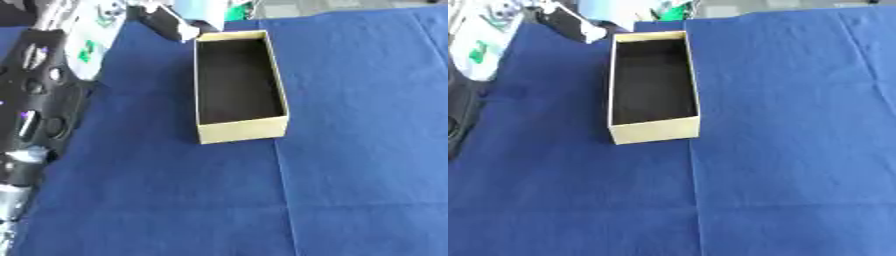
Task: Pick up objects on the table and place them in the box.
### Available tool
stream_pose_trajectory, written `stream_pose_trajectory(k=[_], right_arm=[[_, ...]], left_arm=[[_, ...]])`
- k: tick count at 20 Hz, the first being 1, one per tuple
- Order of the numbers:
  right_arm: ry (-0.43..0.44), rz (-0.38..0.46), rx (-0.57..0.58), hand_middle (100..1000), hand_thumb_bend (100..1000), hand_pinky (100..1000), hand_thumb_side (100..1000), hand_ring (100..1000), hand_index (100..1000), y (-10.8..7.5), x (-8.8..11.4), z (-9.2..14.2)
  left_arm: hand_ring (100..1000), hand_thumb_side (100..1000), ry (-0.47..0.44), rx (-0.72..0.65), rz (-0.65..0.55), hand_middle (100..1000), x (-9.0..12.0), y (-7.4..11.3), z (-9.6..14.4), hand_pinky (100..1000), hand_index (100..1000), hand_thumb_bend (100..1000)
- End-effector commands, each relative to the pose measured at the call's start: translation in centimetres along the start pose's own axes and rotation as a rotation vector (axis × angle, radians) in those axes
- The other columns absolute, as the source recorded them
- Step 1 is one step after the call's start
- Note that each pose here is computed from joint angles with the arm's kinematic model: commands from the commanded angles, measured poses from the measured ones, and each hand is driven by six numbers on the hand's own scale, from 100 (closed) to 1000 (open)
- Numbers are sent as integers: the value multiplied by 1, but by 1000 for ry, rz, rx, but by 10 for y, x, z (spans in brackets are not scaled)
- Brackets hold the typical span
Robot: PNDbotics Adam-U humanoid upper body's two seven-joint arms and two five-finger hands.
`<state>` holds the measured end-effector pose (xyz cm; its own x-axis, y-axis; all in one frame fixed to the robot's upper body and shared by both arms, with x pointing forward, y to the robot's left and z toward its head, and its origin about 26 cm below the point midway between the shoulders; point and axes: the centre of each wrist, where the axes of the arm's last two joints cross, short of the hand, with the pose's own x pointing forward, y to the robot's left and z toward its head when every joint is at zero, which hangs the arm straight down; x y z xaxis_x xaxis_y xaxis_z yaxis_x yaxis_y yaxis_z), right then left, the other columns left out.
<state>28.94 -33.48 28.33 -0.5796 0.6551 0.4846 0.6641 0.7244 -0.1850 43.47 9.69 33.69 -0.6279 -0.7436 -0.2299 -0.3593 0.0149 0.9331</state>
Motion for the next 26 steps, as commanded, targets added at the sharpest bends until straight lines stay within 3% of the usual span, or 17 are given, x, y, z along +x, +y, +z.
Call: stream_pose_trajectory(k=[1, 6, 7, 8, 14, 18, 22, 25, 26], right_arm=[[-28, -20, -11, 721, 100, 709, 917, 781, 782, -2, 7, -7], [-29, -45, -11, 721, 100, 709, 918, 781, 782, 0, 9, -8], [-30, -48, -10, 721, 100, 709, 922, 780, 782, 1, 9, -8], [-31, -50, -9, 721, 100, 709, 919, 780, 782, 1, 10, -9], [-30, -56, -9, 720, 100, 710, 919, 780, 782, 2, 10, -8], [-28, -56, -11, 719, 100, 710, 920, 779, 782, 2, 9, -7], [-25, -55, -11, 718, 100, 710, 919, 779, 781, 2, 8, -6], [-26, -58, -13, 714, 100, 710, 917, 777, 779, 3, 8, -6], [-28, -60, -13, 715, 100, 710, 917, 777, 779, 3, 9, -6]], left_arm=[[533, 232, -1, 49, -39, 437, 21, 4, -13, 589, 457, 100], [530, 245, 12, -21, -51, 453, 51, -28, -26, 577, 468, 100], [539, 209, 15, -46, -52, 456, 54, -33, -27, 577, 471, 100], [542, 248, 20, -70, -54, 459, 57, -38, -29, 578, 472, 100], [561, 255, 45, -204, -77, 468, 60, -61, -31, 577, 480, 100], [565, 274, 94, -315, -116, 467, 60, -69, -31, 569, 490, 100], [568, 282, 128, -326, -139, 469, 63, -65, -31, 565, 494, 100], [592, 313, 140, -376, -143, 495, 64, -67, -32, 573, 538, 100], [629, 374, 142, -402, -141, 540, 64, -68, -33, 594, 621, 100]])
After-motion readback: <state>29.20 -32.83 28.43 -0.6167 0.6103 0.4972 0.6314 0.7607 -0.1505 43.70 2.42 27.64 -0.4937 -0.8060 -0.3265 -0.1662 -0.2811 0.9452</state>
